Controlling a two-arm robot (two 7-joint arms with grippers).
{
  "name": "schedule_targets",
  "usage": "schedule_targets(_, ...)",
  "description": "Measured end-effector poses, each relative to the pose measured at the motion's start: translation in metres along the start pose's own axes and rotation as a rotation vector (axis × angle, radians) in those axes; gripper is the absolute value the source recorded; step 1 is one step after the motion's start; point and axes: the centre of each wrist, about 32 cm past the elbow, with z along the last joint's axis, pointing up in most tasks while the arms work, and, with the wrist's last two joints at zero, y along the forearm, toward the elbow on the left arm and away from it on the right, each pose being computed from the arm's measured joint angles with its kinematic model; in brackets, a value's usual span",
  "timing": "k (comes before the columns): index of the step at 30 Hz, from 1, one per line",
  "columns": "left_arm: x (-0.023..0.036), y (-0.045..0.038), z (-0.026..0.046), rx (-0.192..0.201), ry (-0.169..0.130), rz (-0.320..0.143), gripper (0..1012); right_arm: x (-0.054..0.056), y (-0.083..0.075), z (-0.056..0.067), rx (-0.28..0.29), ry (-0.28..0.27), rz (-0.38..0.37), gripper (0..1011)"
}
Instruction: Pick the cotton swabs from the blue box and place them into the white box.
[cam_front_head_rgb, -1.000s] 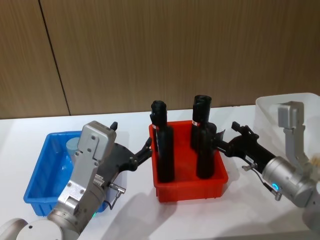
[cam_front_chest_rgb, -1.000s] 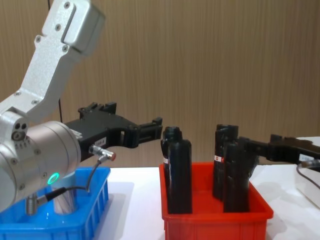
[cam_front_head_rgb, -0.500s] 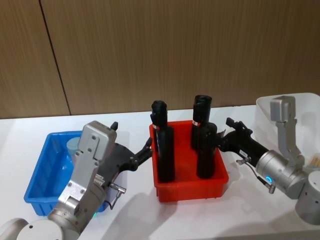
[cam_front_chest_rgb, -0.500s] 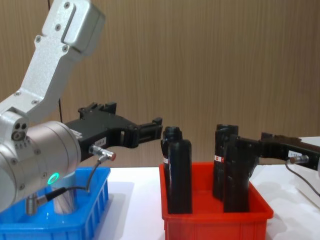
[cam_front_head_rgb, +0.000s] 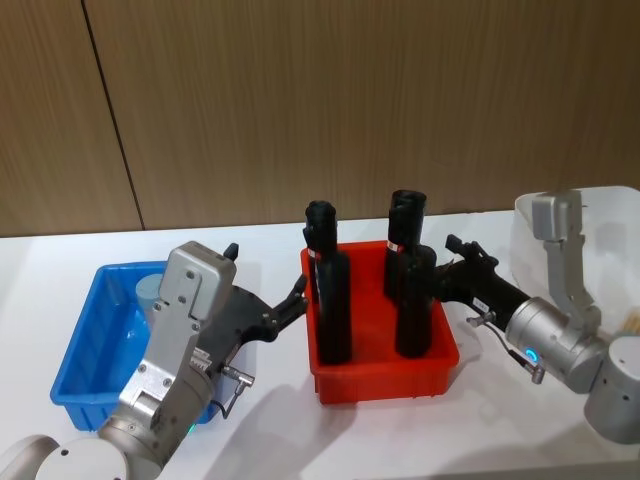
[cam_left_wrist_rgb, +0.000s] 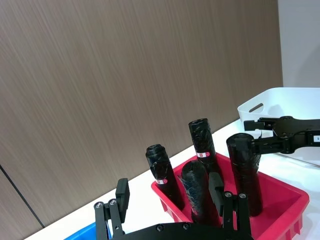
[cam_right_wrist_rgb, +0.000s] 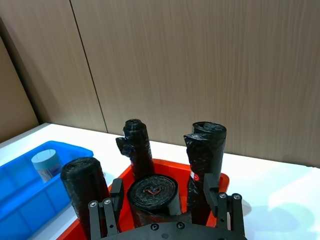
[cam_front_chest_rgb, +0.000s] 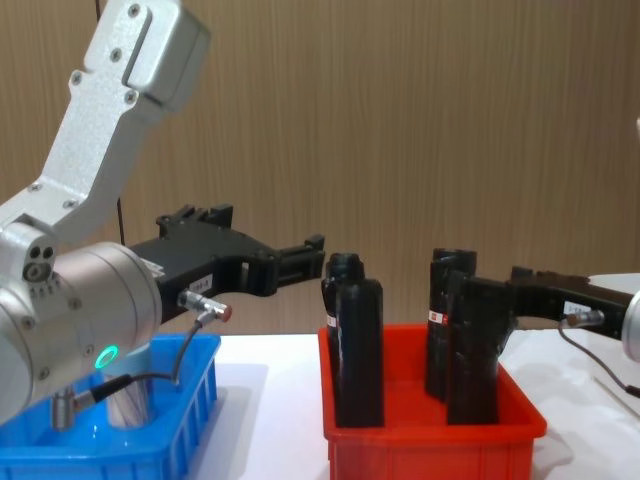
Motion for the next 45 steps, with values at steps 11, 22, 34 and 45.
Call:
schedule_targets(11,0.0000,0.0000,0.0000,0.000,0.000,0.000,1004,-0.001,0.008,-0.003,-0.013,0.001,0.023,1001)
schedule_targets(22,0.0000,0.0000,0.0000,0.000,0.000,0.000,1004,0.000,0.015,-0.007,-0.027,0.000,0.035,945)
schedule_targets(34,0.0000,0.0000,0.0000,0.000,0.000,0.000,1004,0.001,0.019,-0.011,-0.033,-0.013,0.046,622)
schedule_targets(45,0.0000,0.0000,0.0000,0.000,0.000,0.000,1004,-0.002,0.018,-0.006,-0.006,-0.032,0.056,547)
